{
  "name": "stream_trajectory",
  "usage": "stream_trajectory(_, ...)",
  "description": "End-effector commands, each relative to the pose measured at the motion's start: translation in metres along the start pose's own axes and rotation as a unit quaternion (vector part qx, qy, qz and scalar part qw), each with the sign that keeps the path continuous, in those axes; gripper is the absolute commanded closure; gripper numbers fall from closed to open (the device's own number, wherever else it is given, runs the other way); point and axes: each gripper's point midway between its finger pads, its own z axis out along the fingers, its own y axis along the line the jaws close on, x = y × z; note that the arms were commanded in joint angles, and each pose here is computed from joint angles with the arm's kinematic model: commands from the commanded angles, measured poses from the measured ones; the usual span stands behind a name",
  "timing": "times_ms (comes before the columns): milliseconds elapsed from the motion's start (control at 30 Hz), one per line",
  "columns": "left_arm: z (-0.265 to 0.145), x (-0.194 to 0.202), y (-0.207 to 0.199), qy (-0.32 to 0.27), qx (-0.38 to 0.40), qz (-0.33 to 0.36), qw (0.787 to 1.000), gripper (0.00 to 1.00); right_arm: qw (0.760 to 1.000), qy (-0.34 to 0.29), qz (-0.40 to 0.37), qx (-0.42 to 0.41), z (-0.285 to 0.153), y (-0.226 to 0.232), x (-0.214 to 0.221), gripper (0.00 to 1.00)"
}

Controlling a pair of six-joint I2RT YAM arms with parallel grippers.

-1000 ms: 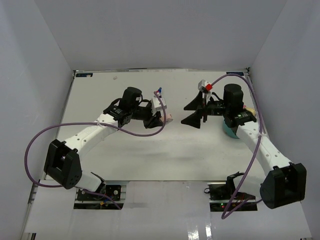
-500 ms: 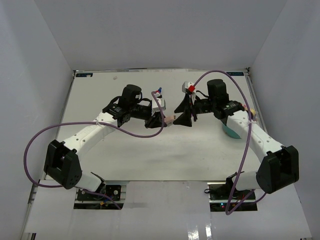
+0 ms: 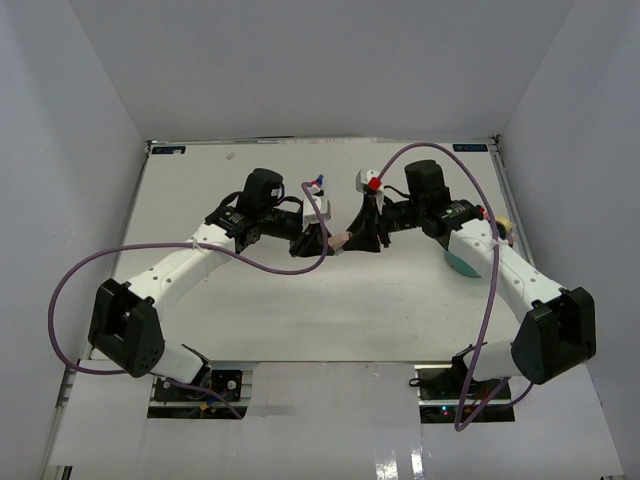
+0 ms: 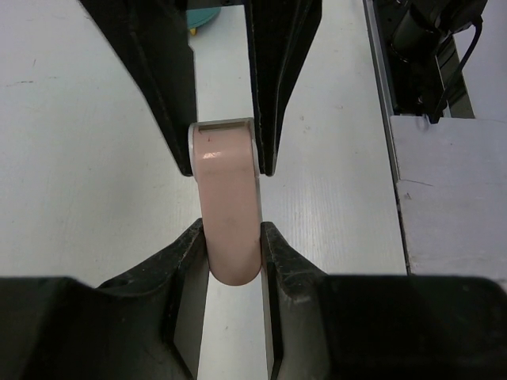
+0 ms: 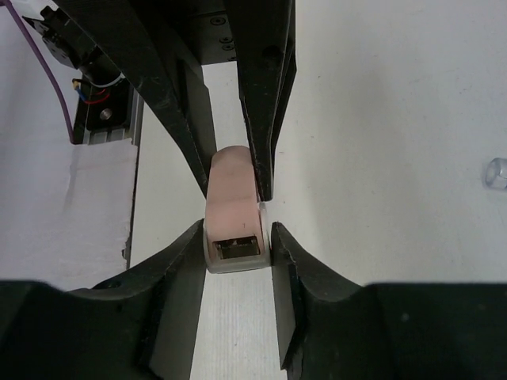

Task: Sort the stationery into containers
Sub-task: Place the stapler in the drawer.

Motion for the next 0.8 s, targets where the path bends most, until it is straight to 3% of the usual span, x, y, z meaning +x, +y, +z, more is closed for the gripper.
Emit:
stream_trajectory(0, -0.002, -0.029, -0.011, -0.037, 0.034, 0.027, 0.998, 0.74, 1.0, 0.0, -0.02, 0.009, -0.001, -0.005, -0.006, 0.63)
stream_trajectory(100, 0.0, -0.026, -0.01, -0.034, 0.036, 0.021, 0.999, 0.73, 1.0, 0.004, -0.02, 0.015, -0.002, -0.005, -0.005, 0.75)
stream_trajectory(200, 0.001, -0.021, -0.008, -0.027, 0.03, 0.009, 0.999, 0.64, 0.999, 0.013, -0.019, 0.031, -0.005, -0.008, -0.003, 0.92)
stream_trajectory(300, 0.001, -0.015, -0.003, -0.016, 0.015, -0.006, 1.0, 0.43, 0.998, 0.028, -0.012, 0.059, -0.009, -0.014, 0.002, 0.92)
stream_trajectory(333, 0.001, -0.013, 0.002, -0.01, 0.001, -0.015, 1.0, 0.3, 0.996, 0.036, -0.004, 0.083, -0.012, -0.02, 0.004, 0.92)
stream_trajectory(400, 0.001, -0.009, 0.008, -0.001, -0.019, -0.031, 0.999, 0.2, 0.992, 0.05, 0.006, 0.113, -0.018, -0.026, 0.008, 0.92)
stream_trajectory(500, -0.001, -0.001, 0.02, 0.012, -0.064, -0.055, 0.996, 0.06, 0.975, 0.089, 0.031, 0.199, -0.037, -0.043, 0.025, 0.92)
stream_trajectory(567, -0.005, 0.002, 0.034, 0.016, -0.112, -0.073, 0.991, 0.02, 0.953, 0.11, 0.04, 0.278, -0.059, -0.056, 0.032, 0.92)
stream_trajectory(667, -0.012, 0.006, 0.049, 0.02, -0.171, -0.101, 0.98, 0.02, 0.917, 0.14, 0.065, 0.369, -0.091, -0.068, 0.048, 0.92)
stream_trajectory(767, -0.026, 0.021, 0.069, 0.044, -0.255, -0.15, 0.954, 0.02, 0.873, 0.165, 0.087, 0.45, -0.126, -0.081, 0.064, 0.92)
